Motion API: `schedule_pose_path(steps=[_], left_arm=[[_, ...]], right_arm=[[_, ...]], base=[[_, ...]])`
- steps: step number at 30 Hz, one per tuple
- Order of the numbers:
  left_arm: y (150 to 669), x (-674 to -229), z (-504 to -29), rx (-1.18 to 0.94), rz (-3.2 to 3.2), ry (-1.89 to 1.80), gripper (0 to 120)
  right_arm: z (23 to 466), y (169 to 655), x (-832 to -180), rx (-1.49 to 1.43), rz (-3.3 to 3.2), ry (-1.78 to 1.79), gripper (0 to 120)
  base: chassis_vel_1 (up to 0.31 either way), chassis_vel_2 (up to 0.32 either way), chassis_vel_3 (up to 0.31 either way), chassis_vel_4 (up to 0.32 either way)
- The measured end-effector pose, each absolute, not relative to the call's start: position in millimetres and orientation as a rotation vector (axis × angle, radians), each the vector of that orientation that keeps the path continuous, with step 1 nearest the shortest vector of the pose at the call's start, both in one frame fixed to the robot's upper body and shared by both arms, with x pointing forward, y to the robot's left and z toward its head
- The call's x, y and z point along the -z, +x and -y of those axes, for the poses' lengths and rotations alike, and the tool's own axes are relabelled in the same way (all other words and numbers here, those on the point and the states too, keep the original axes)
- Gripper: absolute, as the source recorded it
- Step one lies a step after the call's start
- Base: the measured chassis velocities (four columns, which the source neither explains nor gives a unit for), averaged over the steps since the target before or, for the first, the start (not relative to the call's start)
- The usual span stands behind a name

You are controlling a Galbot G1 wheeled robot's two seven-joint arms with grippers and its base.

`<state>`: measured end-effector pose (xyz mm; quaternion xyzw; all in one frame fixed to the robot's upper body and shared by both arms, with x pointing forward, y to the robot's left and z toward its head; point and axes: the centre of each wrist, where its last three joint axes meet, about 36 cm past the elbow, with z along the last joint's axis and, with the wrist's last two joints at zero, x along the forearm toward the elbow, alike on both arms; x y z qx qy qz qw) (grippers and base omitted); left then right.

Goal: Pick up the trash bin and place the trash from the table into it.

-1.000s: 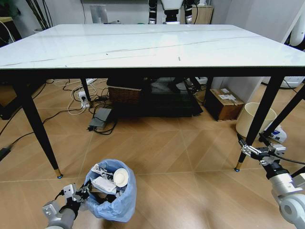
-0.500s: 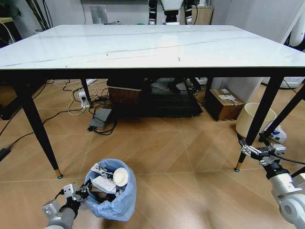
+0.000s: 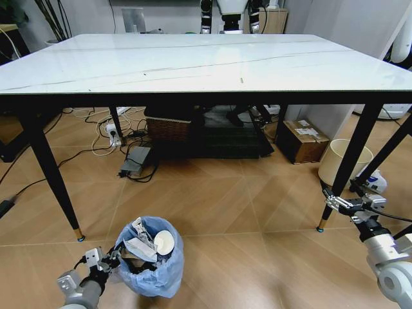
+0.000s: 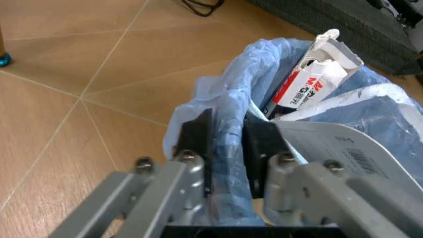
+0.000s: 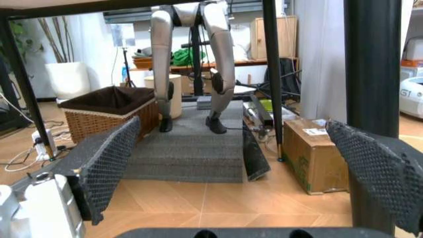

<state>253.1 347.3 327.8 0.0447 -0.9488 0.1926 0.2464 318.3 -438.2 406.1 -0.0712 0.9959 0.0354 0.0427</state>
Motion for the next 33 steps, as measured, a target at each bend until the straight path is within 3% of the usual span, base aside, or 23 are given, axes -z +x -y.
schedule_pose_path(steps=[11, 15, 17, 21, 33], left_arm=[[254.1, -328.2, -347.6, -0.527, 2.594, 0.117, 57], [252.9, -332.4, -344.8, -0.526, 2.606, 0.104, 76], [252.3, -333.4, -344.3, -0.523, 2.610, 0.101, 78], [249.2, -342.0, -341.5, -0.492, 2.649, 0.074, 97], [243.3, -356.7, -340.9, -0.453, 2.698, 0.056, 100]], right_arm=[[438.2, 318.3, -406.1, -0.108, -3.046, -0.218, 100], [438.2, 318.3, -406.1, -0.108, -3.046, -0.218, 100], [438.2, 318.3, -406.1, -0.108, -3.046, -0.218, 100], [438.2, 318.3, -406.1, -0.108, -3.046, -0.218, 100], [438.2, 318.3, -406.1, -0.108, -3.046, -0.218, 100]], base=[[0.000, 0.000, 0.000, 0.000], [0.000, 0.000, 0.000, 0.000], [0.000, 0.000, 0.000, 0.000], [0.000, 0.000, 0.000, 0.000], [0.000, 0.000, 0.000, 0.000]])
